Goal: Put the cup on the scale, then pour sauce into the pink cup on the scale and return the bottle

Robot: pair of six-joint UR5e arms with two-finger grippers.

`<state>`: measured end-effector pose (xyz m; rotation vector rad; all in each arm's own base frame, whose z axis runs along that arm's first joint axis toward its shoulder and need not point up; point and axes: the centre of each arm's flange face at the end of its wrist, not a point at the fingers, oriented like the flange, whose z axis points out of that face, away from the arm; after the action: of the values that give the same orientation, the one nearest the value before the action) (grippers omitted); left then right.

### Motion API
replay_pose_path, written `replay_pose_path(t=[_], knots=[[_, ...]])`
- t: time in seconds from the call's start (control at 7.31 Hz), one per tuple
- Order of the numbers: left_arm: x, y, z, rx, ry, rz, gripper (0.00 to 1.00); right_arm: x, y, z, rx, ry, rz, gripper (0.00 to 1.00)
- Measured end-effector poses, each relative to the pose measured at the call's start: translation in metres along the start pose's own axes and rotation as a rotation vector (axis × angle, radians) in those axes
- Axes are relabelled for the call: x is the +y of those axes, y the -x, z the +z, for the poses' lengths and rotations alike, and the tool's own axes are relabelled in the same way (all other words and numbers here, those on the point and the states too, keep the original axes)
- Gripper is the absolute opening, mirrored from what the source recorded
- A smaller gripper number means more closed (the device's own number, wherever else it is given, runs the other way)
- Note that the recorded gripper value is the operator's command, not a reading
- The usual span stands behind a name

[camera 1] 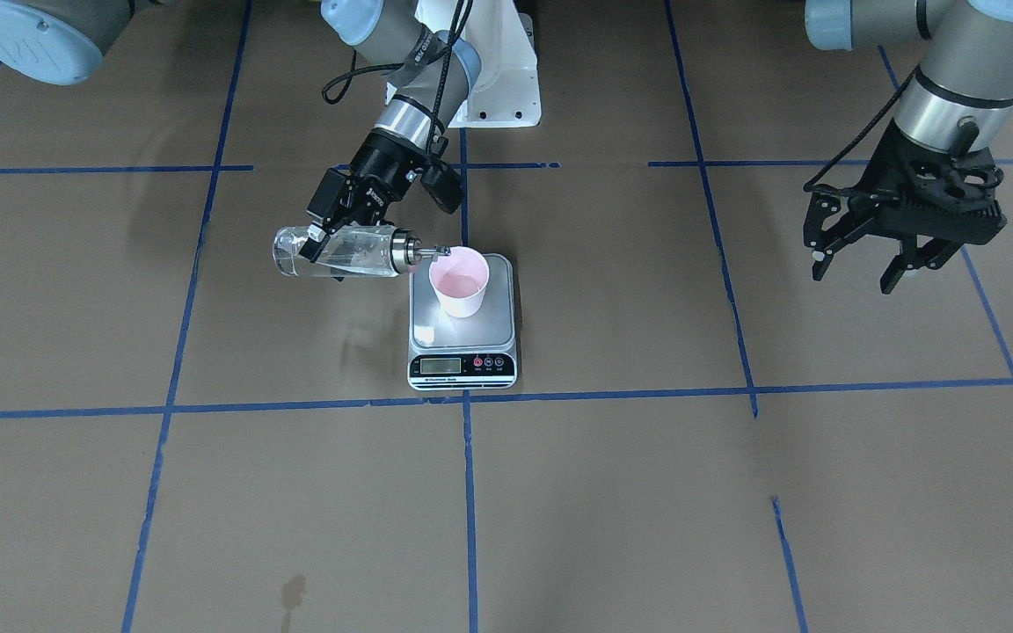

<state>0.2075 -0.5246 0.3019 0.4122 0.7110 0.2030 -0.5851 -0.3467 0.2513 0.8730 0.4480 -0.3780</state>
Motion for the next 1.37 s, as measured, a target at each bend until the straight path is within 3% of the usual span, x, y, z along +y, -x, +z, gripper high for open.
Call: replay_pose_path(t=[1.37], knots=[[0.001,-0.001,-0.003,0.003,-0.002,-0.004,0.74,0.000,-0.017,-0.005,0.101,0.070,-0.173,0.00]])
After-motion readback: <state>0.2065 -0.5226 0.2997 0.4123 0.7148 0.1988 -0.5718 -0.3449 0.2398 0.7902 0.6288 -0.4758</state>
